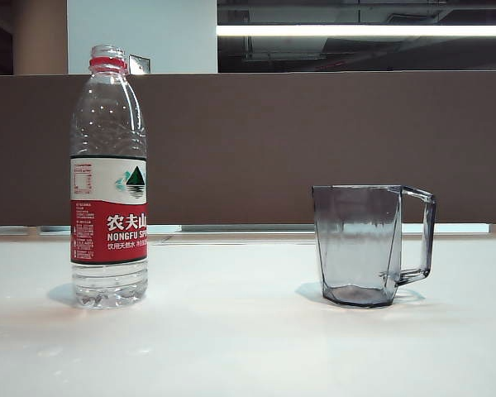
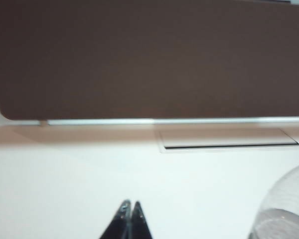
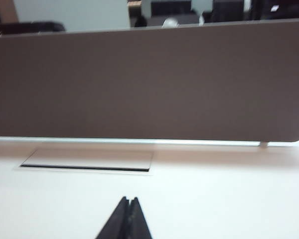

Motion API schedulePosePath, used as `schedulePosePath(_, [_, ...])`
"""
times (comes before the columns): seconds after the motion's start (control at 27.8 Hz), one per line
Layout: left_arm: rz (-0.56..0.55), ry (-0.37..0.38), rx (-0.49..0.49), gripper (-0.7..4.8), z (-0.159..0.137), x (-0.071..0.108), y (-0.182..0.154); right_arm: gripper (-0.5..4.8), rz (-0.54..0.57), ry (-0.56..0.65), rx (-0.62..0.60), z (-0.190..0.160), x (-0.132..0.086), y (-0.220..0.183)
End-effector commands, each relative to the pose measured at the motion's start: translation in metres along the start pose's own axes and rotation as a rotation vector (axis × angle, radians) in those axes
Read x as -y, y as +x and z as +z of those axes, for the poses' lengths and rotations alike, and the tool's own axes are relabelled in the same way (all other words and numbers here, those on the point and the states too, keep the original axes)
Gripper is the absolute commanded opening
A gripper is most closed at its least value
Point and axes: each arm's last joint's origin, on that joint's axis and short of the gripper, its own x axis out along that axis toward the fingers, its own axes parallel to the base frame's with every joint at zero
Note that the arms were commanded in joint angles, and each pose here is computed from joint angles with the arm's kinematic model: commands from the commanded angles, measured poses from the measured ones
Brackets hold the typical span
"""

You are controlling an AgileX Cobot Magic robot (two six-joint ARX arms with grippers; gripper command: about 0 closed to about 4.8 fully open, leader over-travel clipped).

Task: Pick up the mineral water bottle with the left hand on the table and pour water into the mug until it's half full.

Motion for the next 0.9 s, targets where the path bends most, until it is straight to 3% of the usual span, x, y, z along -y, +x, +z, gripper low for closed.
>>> schedulePosePath(0.04, [-0.053,-0.009,-0.029,-0.06,0.012,0.002,0.011,-0.03,0.070,0.005,-0.007,0.006,-0.002,0.005])
schedulePosePath(0.36, [-0.186,-0.003,-0.113,-0.06,0.025,0.027,0.044,-0.03,0.101,0.041,-0.077,0.000,-0.003,0.005])
schedulePosePath(0.68, [-0.366,-0.007,-0.133,0.09,0.023,0.043,0.045,-0.03,0.110,0.068,-0.081,0.000,-0.003,0.005])
schedulePosePath(0.72, [-0.380,-0.008,-0.134,0.45,0.023,0.044,0.045,-0.03,0.111,0.068,-0.081,0.000,-0.003,0.005])
schedulePosePath(0.76, [-0.379,-0.008,-0.134,1.68,0.023,0.044,0.045,-0.03,0.120,0.069,-0.088,-0.001,-0.004,0.007])
schedulePosePath(0.9, [-0.376,-0.008,-0.133,3.26,0.023,0.044,0.045,-0.03,0.158,0.073,-0.115,-0.003,-0.008,0.013])
